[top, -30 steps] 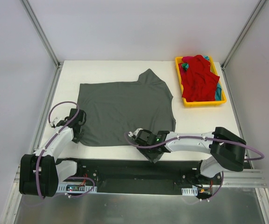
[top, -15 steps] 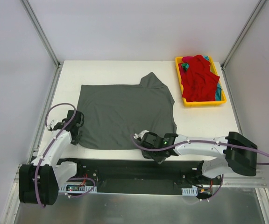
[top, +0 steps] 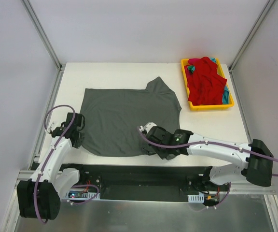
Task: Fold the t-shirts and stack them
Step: Fold the flattened tshirt in 1/3 of the way
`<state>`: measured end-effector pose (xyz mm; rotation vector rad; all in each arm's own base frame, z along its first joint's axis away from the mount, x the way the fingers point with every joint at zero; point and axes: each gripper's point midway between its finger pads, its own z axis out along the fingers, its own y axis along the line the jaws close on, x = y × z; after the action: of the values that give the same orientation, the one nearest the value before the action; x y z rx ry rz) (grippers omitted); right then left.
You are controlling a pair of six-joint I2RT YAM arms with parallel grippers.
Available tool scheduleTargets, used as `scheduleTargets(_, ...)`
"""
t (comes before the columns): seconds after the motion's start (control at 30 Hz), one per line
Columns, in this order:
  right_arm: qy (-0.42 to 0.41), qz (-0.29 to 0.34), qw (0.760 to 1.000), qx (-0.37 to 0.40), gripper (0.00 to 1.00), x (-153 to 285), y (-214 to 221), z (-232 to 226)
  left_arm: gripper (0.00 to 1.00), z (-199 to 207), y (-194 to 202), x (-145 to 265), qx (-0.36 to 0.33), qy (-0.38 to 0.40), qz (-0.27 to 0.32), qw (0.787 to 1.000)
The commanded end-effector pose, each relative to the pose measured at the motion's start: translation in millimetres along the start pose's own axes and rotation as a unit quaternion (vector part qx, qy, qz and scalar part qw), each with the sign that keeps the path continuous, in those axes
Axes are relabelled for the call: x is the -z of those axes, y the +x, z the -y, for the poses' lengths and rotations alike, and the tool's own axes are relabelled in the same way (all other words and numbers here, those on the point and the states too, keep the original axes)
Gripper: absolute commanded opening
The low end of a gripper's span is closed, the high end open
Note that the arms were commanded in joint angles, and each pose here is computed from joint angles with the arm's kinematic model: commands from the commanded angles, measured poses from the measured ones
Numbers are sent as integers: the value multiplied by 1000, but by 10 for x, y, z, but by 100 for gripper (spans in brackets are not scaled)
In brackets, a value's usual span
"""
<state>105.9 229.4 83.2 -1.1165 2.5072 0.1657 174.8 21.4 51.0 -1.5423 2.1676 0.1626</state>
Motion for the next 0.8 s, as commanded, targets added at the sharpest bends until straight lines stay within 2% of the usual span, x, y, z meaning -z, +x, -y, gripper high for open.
scheduleTargets(0.0, 64, 55, 996, -15, 0, 276, -367, 393, 0, 201, -143, 157, 12, 19, 3, 1000)
scheduleTargets(0.43, 104, 96, 990, -6, 0, 319, -1065, 1019, 0, 734, -445, 241, 9, 12, 17, 1000)
scheduleTargets(0.77, 105, 65, 992, 7, 0, 91, -1309, 1382, 0, 1029, -636, 133, 20, -14, 41, 999)
